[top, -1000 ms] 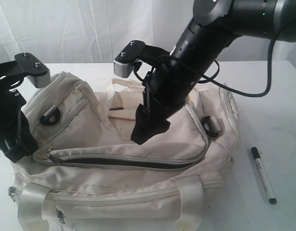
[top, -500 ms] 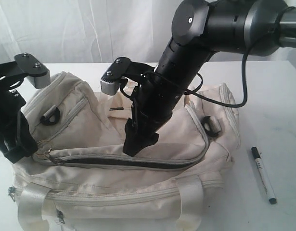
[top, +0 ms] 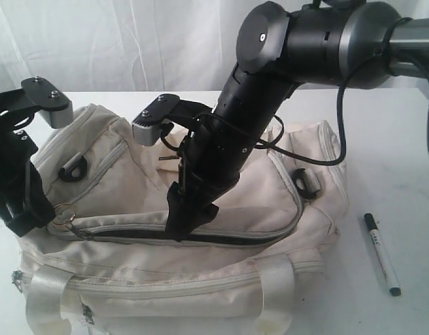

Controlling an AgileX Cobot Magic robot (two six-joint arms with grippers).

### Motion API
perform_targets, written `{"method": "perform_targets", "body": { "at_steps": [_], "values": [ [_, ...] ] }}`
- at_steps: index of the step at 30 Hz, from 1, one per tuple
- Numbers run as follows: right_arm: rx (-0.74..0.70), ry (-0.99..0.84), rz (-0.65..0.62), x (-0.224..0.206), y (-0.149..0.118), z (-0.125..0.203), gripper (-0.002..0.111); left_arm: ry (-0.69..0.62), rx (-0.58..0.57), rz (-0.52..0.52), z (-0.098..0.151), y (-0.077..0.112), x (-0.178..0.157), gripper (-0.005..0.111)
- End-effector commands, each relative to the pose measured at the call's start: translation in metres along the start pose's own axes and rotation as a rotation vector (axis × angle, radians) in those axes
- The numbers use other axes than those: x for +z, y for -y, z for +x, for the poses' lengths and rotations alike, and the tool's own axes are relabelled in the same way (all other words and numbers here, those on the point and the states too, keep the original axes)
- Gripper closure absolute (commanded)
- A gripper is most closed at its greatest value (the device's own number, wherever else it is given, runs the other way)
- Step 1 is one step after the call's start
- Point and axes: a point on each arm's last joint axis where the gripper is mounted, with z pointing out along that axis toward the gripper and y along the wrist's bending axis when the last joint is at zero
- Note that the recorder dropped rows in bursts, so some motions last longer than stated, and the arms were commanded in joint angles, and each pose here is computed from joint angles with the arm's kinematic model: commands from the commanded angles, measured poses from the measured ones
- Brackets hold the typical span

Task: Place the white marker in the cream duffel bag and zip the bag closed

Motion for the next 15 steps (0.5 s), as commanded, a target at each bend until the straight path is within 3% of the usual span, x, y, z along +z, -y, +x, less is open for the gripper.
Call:
{"method": "perform_targets", "body": {
  "at_steps": [1,9,15],
  "values": [
    [-0.012,-0.011,-0.020,0.006,0.001,0.000,0.044,0.003,-0.012,0.016,0.002,0.002,-0.001,0.107],
    [-0.039,-0.049,-0.058,0.025,-0.008,-0.005,0.044,0.003,-0.012,0.016,0.002,0.002,-0.001,0.107],
    [-0.060,-0.058,-0.055,0.029,-0.010,-0.006,0.062,0.006,-0.016,0.020,0.002,0.002,-0.001,0.107]
  ]
}}
